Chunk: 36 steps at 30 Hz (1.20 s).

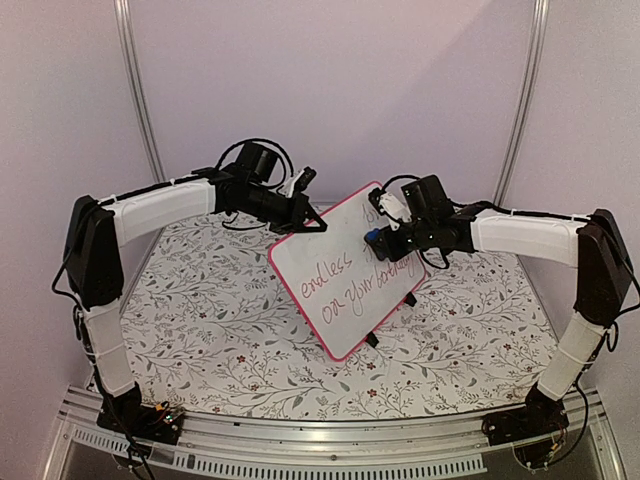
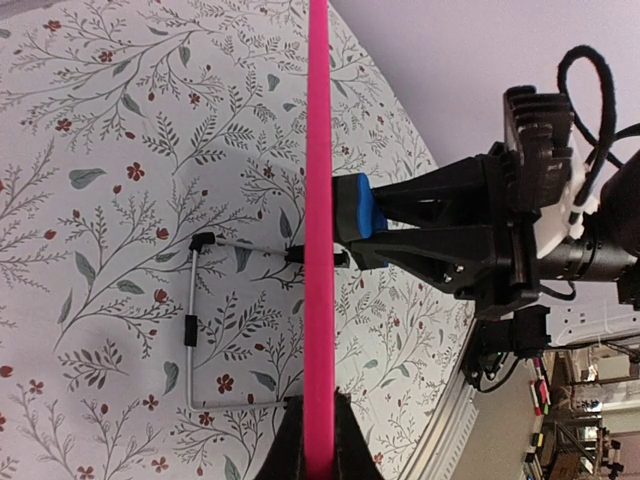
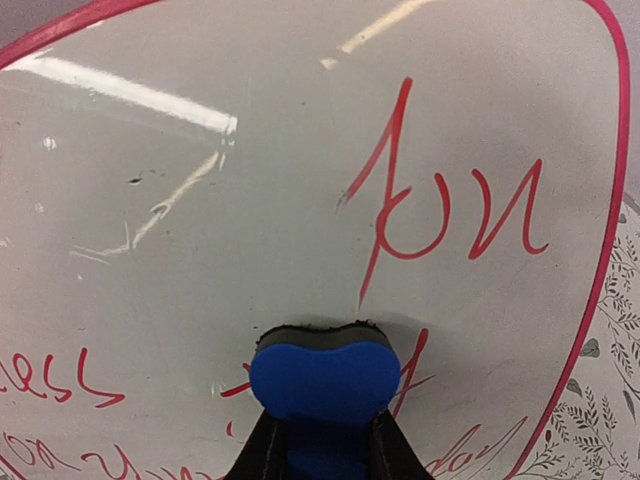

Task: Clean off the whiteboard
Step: Erase the whiteboard at the center of the board.

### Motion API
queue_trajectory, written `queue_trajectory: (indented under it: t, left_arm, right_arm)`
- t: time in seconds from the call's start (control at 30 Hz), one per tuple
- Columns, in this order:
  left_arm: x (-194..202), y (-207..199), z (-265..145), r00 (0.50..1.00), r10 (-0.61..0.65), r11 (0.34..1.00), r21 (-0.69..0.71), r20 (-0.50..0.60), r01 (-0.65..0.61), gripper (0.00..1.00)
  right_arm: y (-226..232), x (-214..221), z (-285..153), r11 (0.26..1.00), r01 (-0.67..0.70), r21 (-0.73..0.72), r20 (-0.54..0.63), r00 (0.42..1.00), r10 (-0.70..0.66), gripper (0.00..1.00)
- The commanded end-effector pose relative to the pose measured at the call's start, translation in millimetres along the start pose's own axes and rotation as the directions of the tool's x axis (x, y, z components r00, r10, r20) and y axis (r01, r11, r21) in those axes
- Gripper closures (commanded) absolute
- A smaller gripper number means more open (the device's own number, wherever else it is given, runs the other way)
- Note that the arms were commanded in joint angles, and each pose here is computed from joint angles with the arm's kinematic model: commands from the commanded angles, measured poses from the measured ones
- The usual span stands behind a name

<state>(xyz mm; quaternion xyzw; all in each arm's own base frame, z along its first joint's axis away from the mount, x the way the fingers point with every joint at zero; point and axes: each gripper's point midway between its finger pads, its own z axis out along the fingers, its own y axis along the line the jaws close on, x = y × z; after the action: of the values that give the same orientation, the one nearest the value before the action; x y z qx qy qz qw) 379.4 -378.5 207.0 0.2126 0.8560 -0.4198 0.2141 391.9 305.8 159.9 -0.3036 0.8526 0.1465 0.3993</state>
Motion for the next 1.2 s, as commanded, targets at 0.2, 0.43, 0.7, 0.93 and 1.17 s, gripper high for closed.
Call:
queue_trajectory:
  t: [0.2,0.43,0.7,0.93,1.17]
  left_arm:
    - [-0.5,-5.9,-4.6,0.997,0.081,0.997,-0.017,0.019,-0.081,1.00]
    - [-0.2,-4.9,-3.8,0.997,0.080,0.997,-0.020,0.018,-0.080,1.00]
    - [-0.9,-3.1,-3.5,0.997,0.080,0.996,-0.025,0.019,-0.080,0.94]
    - [-2.3,-2.8,-5.3,0.996,0.085,0.996,-0.034,0.026,-0.084,0.89]
    - [-4.9,0.0,-8.3,0.996,0.082,0.996,-0.041,0.034,-0.080,0.82]
  right_arm:
    - [-0.3,25.3,-1.9,1.000,0.005,0.002,-0.085,0.996,-0.005,1.00]
    - [-0.5,22.9,-2.8,1.000,0.005,0.002,-0.079,0.997,-0.005,1.00]
    - [-0.6,19.1,-2.9,1.000,0.009,0.002,-0.072,0.997,-0.009,1.00]
    - [-0.3,15.5,-3.4,1.000,0.010,0.002,-0.067,0.998,-0.010,1.00]
    - [-1.5,11.4,-8.0,1.000,0.013,0.008,-0.059,0.998,-0.012,1.00]
